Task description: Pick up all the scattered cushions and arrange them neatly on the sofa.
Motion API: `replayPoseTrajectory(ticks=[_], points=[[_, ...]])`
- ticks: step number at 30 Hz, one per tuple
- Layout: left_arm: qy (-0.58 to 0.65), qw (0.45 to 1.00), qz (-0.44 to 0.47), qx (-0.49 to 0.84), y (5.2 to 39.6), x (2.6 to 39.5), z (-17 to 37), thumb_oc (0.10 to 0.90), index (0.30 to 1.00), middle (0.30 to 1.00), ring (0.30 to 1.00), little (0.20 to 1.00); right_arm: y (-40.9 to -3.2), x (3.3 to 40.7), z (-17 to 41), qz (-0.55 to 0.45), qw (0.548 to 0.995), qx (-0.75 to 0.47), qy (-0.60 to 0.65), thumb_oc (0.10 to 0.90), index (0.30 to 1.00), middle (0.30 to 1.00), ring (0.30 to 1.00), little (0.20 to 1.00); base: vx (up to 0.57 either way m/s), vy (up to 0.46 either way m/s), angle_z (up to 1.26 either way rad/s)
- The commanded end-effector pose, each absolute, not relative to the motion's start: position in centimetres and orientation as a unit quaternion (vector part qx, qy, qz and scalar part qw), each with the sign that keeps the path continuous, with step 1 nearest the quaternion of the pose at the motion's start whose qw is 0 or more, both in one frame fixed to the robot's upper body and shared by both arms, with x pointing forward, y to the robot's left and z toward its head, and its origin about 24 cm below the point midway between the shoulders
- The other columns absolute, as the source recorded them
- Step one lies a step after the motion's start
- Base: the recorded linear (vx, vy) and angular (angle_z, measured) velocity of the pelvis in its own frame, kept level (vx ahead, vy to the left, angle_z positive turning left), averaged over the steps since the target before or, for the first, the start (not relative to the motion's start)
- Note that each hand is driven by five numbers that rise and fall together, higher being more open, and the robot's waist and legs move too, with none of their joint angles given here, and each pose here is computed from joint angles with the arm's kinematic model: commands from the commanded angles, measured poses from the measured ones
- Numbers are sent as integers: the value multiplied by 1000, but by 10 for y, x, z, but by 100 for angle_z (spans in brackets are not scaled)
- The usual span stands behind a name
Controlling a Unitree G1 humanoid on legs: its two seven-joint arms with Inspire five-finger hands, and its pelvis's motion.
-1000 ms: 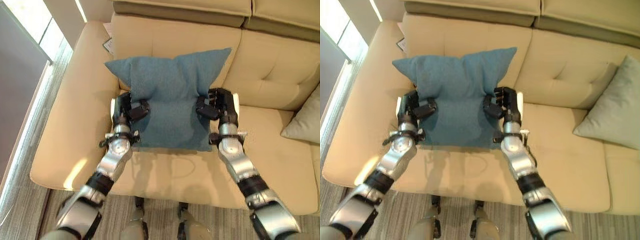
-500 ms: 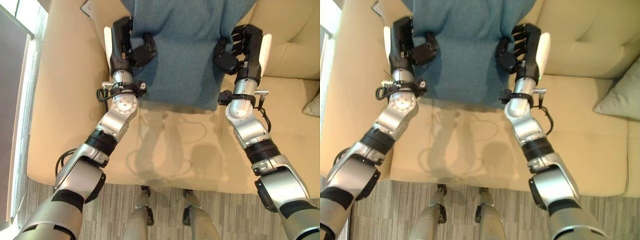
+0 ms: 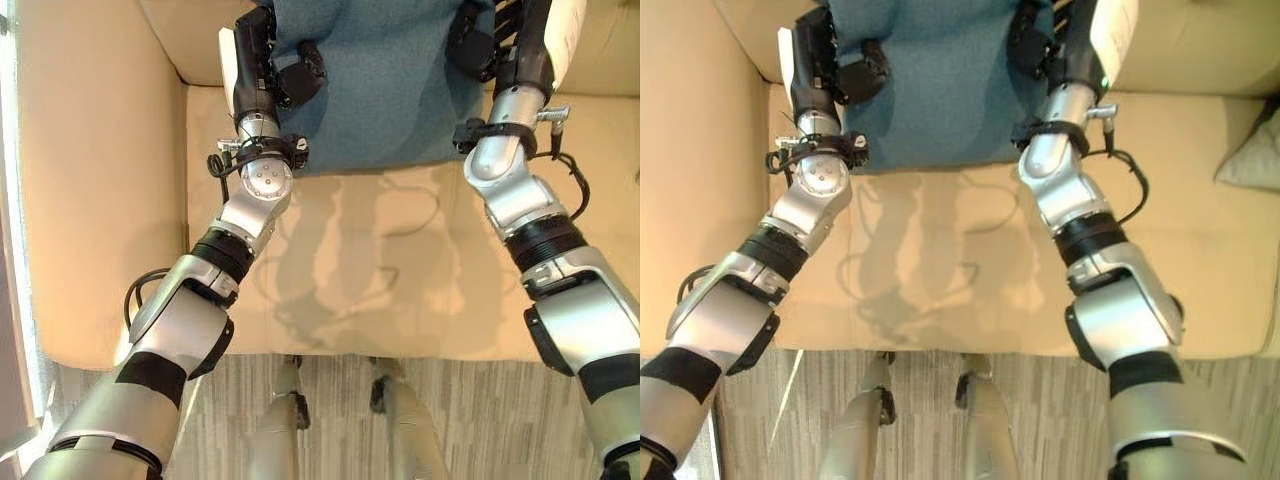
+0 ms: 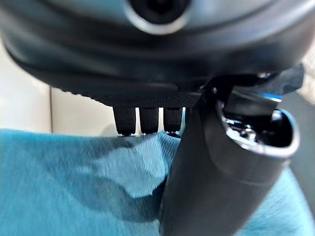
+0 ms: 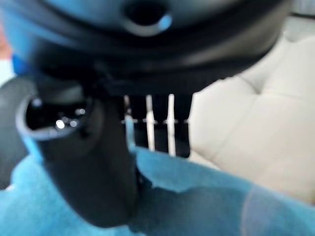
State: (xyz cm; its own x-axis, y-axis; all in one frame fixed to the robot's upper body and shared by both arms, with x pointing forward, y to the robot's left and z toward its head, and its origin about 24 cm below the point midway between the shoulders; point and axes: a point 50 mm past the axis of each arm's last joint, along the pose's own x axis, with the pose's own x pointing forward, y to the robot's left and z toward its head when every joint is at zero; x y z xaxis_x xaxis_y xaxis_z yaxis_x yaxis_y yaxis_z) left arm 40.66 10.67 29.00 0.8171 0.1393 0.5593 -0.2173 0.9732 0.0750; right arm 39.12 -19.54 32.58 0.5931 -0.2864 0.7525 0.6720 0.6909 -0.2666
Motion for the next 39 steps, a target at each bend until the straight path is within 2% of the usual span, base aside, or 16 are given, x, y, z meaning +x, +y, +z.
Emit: replayPoseTrajectory(ticks=[1, 3, 5, 9, 15, 17, 18, 19, 20, 21, 22, 23, 26, 27, 32, 39], points=[[-454, 886, 32, 90, 91, 376, 377, 800, 900, 900, 900, 900, -144, 350, 414, -205, 797, -195, -533, 800, 900, 900, 900, 900, -20, -29, 13], [-449, 887, 39, 97, 99, 377, 373, 800, 900, 900, 900, 900, -143, 348, 411, -198, 796, -192, -539, 800, 900, 900, 900, 900, -18, -29, -17], [-425, 897, 75, 100, 132, 383, 352, 800, 900, 900, 900, 900, -150, 351, 387, -181, 809, -195, -524, 800, 900, 900, 900, 900, -22, -41, -18], [-403, 903, 108, 103, 165, 382, 325, 800, 900, 900, 900, 900, -167, 355, 351, -179, 830, -199, -489, 800, 900, 900, 900, 900, -23, -6, 3], [-339, 926, 154, 66, 212, 372, 257, 800, 900, 900, 900, 900, -228, 354, 280, -222, 860, -245, -389, 800, 900, 900, 900, 900, -7, -7, 1], [-278, 944, 174, 38, 235, 358, 202, 800, 900, 900, 900, 900, -261, 341, 225, -238, 880, -271, -310, 800, 900, 900, 900, 900, 5, -30, 5], [-276, 944, 174, 39, 234, 357, 200, 800, 900, 900, 900, 900, -261, 340, 224, -238, 880, -271, -308, 800, 900, 900, 900, 900, 21, -23, 7], [-227, 955, 188, 32, 247, 341, 160, 800, 900, 900, 900, 900, -280, 327, 181, -243, 897, -279, -243, 800, 900, 900, 900, 900, 14, -14, 5], [-226, 955, 187, 32, 246, 340, 158, 800, 900, 900, 900, 900, -280, 326, 180, -242, 897, -280, -241, 800, 900, 900, 900, 900, 50, -22, 1], [-177, 963, 196, 40, 256, 320, 121, 800, 900, 900, 900, 900, -297, 308, 142, -245, 904, -304, -176, 800, 900, 900, 900, 900, 38, -9, 0], [-176, 964, 196, 40, 256, 320, 120, 800, 900, 900, 900, 900, -297, 307, 141, -245, 904, -305, -174, 800, 900, 900, 900, 900, 77, -15, 2], [-129, 967, 203, 78, 270, 295, 90, 800, 900, 900, 900, 900, -313, 285, 108, -248, 907, -322, -110, 800, 900, 900, 900, 900, 39, -7, 4], [-41, 973, 206, 100, 278, 263, 43, 800, 900, 900, 900, 900, -321, 257, 62, -241, 917, -316, -22, 800, 900, 900, 900, 900, 54, -15, 5], [-41, 973, 206, 100, 278, 263, 43, 800, 900, 900, 900, 900, -321, 257, 62, -241, 917, -316, -22, 800, 900, 900, 900, 900, 48, -14, 6], [131, 966, 201, 95, 277, 196, -36, 800, 900, 900, 900, 900, -313, 212, -6, -192, 917, -330, 120, 800, 900, 900, 900, 900, 29, -15, 1], [273, 941, 160, 124, 260, 152, -90, 800, 900, 900, 900, 900, -286, 185, -57, -106, 909, -340, 215, 800, 900, 900, 900, 900, -15, -33, 11]])
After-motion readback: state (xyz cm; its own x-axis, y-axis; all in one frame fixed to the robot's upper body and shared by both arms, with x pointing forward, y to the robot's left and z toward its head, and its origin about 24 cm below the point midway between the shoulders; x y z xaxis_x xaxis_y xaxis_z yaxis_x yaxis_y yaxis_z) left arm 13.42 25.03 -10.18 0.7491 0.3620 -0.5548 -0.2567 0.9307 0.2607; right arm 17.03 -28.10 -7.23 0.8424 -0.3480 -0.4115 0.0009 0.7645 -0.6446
